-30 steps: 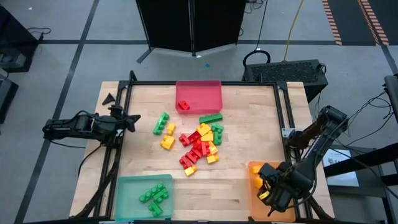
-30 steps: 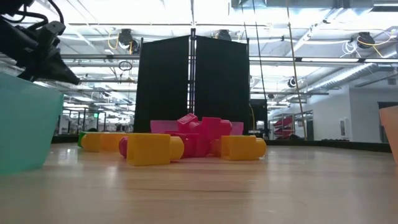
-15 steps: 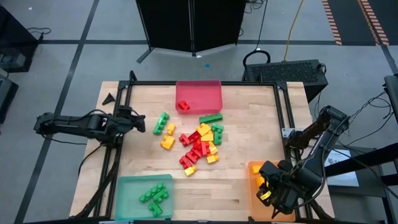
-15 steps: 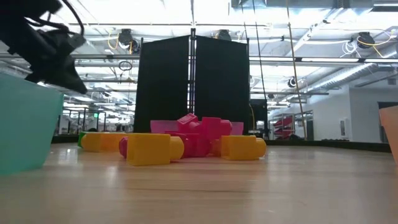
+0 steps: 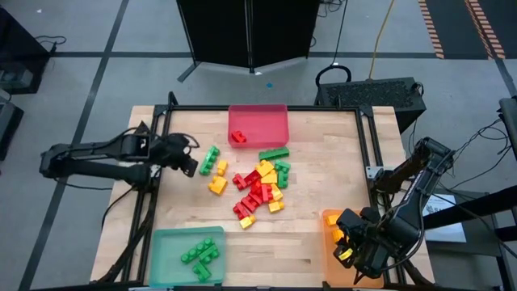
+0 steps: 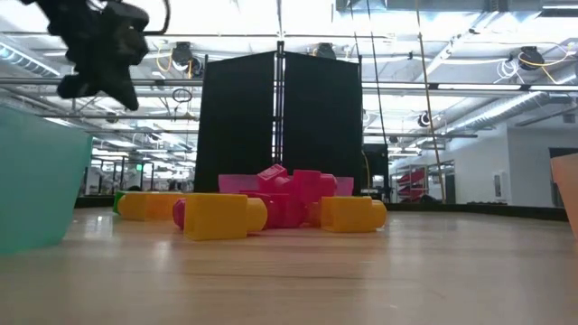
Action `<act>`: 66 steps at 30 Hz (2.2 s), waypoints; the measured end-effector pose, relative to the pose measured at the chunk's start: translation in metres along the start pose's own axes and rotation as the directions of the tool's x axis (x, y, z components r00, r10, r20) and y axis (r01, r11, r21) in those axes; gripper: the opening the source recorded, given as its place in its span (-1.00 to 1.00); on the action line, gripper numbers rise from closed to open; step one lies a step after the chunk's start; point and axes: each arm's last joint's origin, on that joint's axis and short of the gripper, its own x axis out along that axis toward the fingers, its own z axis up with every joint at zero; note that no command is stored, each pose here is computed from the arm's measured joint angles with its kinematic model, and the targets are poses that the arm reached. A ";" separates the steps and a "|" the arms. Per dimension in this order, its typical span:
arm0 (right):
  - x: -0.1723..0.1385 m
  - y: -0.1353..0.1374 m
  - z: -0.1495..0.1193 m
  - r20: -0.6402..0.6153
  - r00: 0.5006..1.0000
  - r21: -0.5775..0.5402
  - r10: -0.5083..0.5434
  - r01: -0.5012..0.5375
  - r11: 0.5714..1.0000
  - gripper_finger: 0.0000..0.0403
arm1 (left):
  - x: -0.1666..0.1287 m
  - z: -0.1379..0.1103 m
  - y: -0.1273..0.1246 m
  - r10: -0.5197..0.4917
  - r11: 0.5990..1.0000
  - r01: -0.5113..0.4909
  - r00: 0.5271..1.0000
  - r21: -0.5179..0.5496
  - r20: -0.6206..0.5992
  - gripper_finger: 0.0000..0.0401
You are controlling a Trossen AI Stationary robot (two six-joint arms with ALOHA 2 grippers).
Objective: Sort blocks
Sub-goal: Adjust the game pieces to the center of the table
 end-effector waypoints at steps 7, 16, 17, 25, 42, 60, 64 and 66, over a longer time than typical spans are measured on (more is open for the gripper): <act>0.000 0.000 0.001 0.025 1.000 -0.008 0.005 -0.005 1.000 0.03 | 0.016 0.023 0.017 0.237 0.972 -0.235 0.966 0.031 -0.108 -1.00; 0.000 0.000 0.001 0.025 1.000 0.014 0.007 -0.007 1.000 0.03 | 0.051 0.052 0.048 0.447 0.892 -0.452 0.880 0.004 -0.159 -1.00; 0.000 0.001 0.001 0.025 1.000 0.016 0.008 -0.009 1.000 0.03 | 0.053 0.055 0.049 0.445 0.893 -0.451 0.883 -0.006 -0.150 -1.00; 0.000 0.001 0.001 0.028 1.000 0.021 0.015 -0.015 1.000 0.03 | 0.073 0.063 0.058 0.464 0.880 -0.473 0.876 -0.045 -0.131 -1.00; 0.000 0.002 0.000 0.049 0.998 0.000 0.029 -0.029 1.000 0.03 | 0.113 0.028 0.062 0.429 0.895 -0.434 0.900 -0.100 -0.074 -1.00; -0.001 0.006 0.000 0.044 0.997 -0.025 0.065 -0.064 0.998 0.03 | 0.153 0.011 0.010 0.167 0.969 -0.169 0.986 -0.182 -0.021 -1.00; -0.001 0.005 0.001 0.071 0.996 -0.044 0.060 -0.057 0.997 0.03 | 0.158 0.008 -0.013 0.088 0.982 -0.088 0.996 -0.169 -0.007 -1.00; -0.001 0.005 0.001 0.093 0.994 -0.051 0.063 -0.058 0.997 0.03 | 0.162 0.006 -0.023 0.062 0.986 -0.063 0.998 -0.157 -0.008 -1.00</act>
